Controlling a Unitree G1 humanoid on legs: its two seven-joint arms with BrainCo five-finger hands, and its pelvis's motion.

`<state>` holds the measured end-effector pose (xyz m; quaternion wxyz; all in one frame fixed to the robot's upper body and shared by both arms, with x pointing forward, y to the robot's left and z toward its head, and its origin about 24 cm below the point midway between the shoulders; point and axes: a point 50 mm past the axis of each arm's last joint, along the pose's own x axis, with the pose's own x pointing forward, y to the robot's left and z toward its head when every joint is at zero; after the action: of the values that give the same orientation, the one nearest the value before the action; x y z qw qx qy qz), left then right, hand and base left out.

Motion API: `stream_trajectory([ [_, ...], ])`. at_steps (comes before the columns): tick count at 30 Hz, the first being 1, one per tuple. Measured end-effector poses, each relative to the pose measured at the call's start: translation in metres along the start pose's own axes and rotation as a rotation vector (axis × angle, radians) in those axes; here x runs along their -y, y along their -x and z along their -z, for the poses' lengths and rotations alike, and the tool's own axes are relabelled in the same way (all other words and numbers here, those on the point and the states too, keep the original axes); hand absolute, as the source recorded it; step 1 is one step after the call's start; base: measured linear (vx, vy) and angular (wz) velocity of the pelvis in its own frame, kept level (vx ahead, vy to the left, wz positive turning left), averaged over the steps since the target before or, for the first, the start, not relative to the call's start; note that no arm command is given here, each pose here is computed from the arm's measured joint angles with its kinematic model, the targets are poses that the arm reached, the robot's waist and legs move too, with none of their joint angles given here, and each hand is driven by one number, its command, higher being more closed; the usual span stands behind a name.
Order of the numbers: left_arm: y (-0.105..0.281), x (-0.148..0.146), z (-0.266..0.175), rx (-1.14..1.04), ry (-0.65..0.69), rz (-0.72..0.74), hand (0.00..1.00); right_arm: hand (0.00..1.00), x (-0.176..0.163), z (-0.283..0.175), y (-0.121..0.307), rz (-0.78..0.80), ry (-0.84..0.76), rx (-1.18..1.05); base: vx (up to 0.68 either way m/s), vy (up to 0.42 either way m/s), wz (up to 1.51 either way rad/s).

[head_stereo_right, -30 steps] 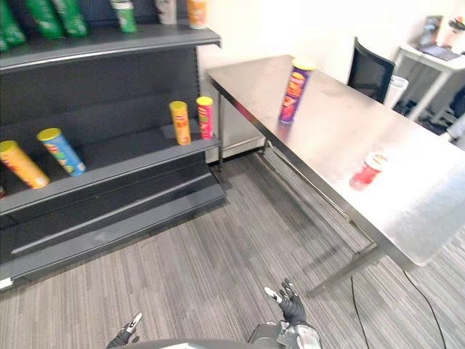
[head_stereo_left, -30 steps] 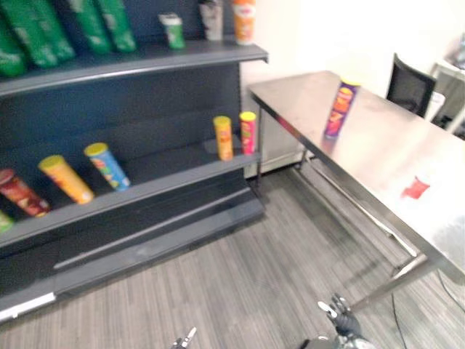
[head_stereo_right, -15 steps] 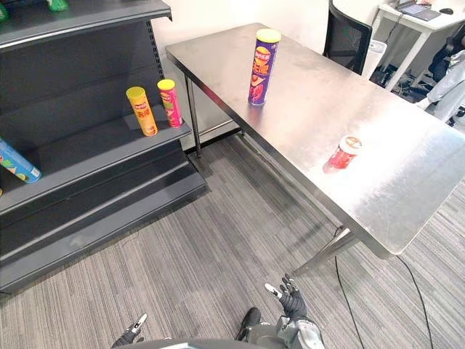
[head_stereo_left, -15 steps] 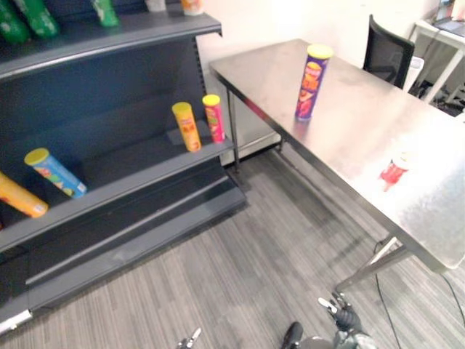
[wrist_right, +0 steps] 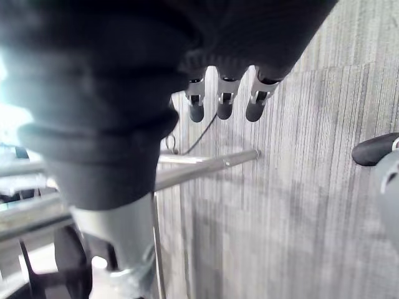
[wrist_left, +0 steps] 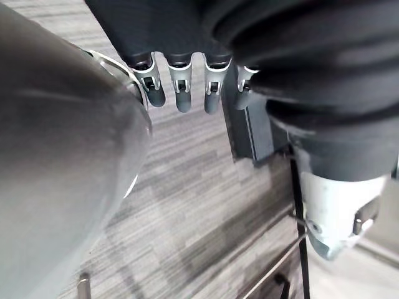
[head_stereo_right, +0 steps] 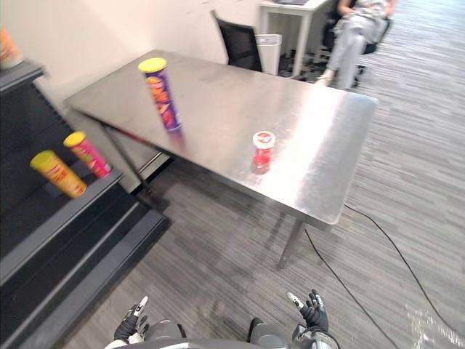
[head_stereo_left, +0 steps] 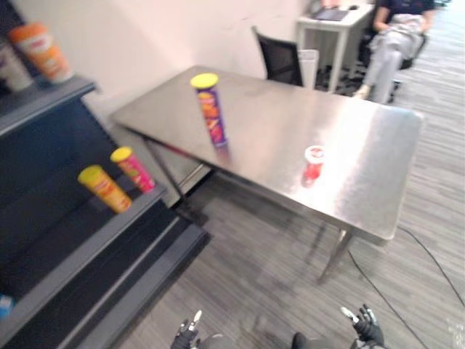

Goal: Put the gum and the chips on the shelf.

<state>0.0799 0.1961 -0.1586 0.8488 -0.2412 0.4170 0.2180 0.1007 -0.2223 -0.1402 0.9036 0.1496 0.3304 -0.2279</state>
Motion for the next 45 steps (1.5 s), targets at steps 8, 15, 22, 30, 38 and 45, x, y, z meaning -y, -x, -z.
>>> stream_trajectory([
  [8,0.002,0.004,0.008,-0.010,0.059,0.011,0.00,0.00,-0.004,0.002,0.002,-0.018,-0.005,0.004,0.28,0.281,-0.98],
  [15,-0.001,-0.005,-0.001,-0.031,-0.043,0.008,0.00,0.00,-0.026,0.024,0.010,-0.065,-0.033,-0.068,0.26,0.245,-0.42],
  [22,-0.001,-0.004,0.009,-0.105,-0.112,0.017,0.00,0.00,-0.007,0.025,0.007,0.021,0.015,-0.099,0.06,0.018,-0.46],
  [30,-0.001,-0.005,0.008,-0.115,-0.167,0.034,0.00,0.00,0.013,0.029,0.012,0.182,0.029,-0.123,-0.11,-0.047,-0.37],
  [38,-0.002,-0.006,0.004,-0.114,-0.200,0.032,0.00,0.00,0.048,0.030,0.022,0.473,-0.112,-0.118,-0.16,-0.045,-0.10],
  [45,0.004,-0.023,0.003,-0.100,-0.192,-0.014,0.00,0.00,0.117,-0.034,0.029,0.823,-0.377,0.195,0.02,0.015,-0.12],
])
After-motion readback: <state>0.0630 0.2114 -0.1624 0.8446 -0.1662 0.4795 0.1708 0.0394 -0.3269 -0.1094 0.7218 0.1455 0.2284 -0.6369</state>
